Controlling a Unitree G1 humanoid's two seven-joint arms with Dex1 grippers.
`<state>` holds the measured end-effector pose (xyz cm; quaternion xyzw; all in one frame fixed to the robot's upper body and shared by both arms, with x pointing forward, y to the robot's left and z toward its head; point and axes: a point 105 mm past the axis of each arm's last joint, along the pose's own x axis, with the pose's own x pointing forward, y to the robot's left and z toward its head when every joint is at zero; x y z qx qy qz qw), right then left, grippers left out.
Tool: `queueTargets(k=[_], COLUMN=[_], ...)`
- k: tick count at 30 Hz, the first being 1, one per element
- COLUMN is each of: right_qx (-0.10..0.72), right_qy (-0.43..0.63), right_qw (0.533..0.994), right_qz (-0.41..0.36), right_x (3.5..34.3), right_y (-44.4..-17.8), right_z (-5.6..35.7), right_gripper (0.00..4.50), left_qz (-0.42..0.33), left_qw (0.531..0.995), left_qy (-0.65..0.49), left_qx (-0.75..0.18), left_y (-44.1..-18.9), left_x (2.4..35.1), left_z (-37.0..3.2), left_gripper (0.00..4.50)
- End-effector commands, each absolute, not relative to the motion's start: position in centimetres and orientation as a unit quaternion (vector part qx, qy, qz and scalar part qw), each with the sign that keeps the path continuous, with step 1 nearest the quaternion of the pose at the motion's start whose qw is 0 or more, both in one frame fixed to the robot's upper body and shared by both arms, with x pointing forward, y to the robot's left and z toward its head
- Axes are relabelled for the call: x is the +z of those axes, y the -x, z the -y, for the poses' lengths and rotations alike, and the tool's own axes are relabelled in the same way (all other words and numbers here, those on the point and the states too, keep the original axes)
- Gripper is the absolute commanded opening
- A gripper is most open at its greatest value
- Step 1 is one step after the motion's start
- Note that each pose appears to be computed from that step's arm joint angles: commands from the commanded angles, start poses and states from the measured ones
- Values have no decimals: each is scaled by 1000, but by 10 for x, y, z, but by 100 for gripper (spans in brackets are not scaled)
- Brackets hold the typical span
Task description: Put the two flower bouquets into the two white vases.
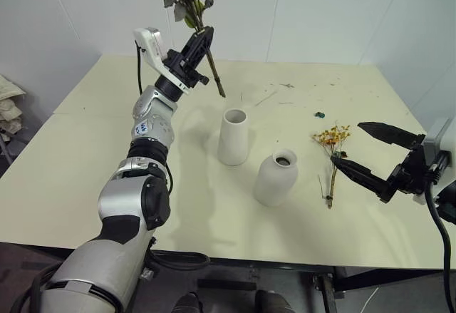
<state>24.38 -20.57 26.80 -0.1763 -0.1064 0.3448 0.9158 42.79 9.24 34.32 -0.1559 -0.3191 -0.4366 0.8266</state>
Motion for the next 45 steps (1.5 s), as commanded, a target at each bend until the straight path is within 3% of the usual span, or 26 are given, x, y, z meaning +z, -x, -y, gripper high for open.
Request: queueTargets(k=[1,4,8,13,19,37,45], right_qx=[334,332,328,326,324,317,318], right_qy=[184,183,182,182,178,178,178], right_qw=[914,915,917,918,919,922,922], right_qz=[136,137,136,135,133,130,129], right_x=[280,280,280,279,278,279,279], right_y=[-236,-236,-237,-236,-235,-235,-236], right_z=[204,203,203,202,202,203,203], right_gripper=[450,450,450,450,450,450,450], left_qz=[349,342,320,296,300,204,202], left_qw=[786,761,761,773,784,814,808], left_qy=[167,172,160,132,130,69,30], left_qx=[-483,-524,-542,-546,-528,-539,-553], left_y=[-413,-405,-404,-406,-409,-418,-415], left_x=[364,359,347,330,332,274,276], left_z=[-82,-72,-65,-64,-72,-47,-49], left_gripper=[6,6,6,6,6,6,252])
